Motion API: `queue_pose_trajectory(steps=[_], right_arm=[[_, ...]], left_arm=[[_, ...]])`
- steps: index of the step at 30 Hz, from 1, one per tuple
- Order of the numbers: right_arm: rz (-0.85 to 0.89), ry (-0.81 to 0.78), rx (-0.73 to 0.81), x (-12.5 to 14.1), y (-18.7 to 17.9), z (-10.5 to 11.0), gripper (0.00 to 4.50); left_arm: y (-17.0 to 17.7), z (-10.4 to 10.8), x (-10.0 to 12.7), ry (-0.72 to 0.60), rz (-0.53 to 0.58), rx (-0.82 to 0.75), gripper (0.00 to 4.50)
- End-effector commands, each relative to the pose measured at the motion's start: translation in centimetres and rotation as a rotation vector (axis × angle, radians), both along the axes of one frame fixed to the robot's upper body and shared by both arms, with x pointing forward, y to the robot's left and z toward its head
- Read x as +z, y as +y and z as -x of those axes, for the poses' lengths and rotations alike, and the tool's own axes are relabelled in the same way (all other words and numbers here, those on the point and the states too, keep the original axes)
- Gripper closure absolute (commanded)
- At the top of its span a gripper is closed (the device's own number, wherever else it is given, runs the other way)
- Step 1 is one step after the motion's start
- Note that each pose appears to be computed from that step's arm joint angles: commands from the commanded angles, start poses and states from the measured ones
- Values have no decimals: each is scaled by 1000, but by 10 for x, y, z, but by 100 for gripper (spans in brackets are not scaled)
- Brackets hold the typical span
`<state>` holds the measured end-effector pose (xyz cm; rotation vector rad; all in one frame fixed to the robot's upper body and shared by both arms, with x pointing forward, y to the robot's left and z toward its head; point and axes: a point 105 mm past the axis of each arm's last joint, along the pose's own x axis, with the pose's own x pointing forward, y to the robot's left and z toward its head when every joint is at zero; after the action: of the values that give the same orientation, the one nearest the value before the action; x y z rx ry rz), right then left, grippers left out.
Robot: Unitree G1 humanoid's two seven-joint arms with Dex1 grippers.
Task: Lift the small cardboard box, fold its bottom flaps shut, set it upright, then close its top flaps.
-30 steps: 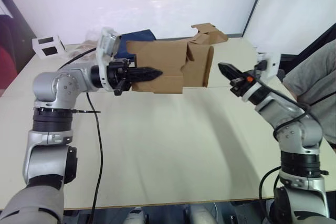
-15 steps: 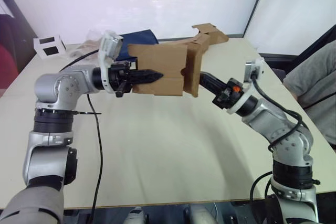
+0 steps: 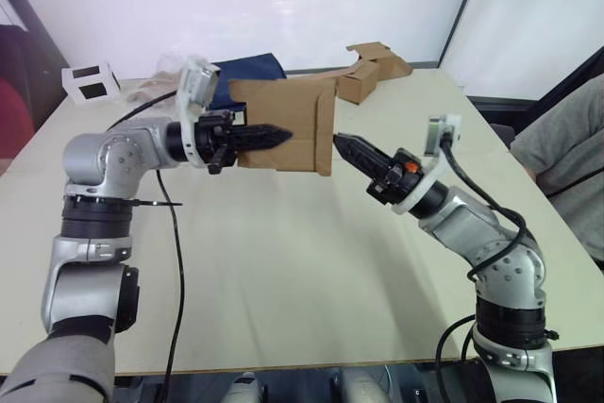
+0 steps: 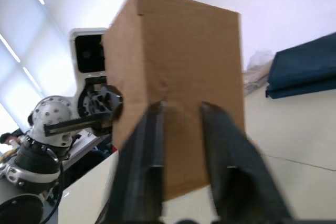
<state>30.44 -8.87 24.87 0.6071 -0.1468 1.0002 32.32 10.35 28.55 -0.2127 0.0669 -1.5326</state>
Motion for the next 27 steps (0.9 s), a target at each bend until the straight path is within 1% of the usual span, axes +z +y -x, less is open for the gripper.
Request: queue_pose_trajectory(steps=[1, 6, 12, 14, 15, 17, 18, 27], right_arm=[[-127, 1, 75, 12, 1, 10, 242], [-220, 53, 95, 10, -1, 13, 242], [-234, 92, 86, 1, 0, 13, 242], [-231, 95, 82, -1, 1, 12, 293], [-229, 97, 81, -2, 2, 12, 307], [-231, 100, 79, -2, 2, 12, 390], [-233, 101, 79, -3, 3, 12, 425], [-241, 103, 53, -4, 3, 6, 425]], left_arm=[[4, 2, 12, -47, 23, 9, 450], [5, 2, 12, -46, 24, 15, 450], [5, 2, 12, -44, 24, 17, 450], [4, 2, 13, -44, 24, 16, 450], [4, 2, 13, -44, 24, 15, 450], [4, 2, 13, -44, 23, 13, 450], [4, 2, 13, -44, 22, 13, 450], [3, 3, 13, -48, 22, 8, 450]])
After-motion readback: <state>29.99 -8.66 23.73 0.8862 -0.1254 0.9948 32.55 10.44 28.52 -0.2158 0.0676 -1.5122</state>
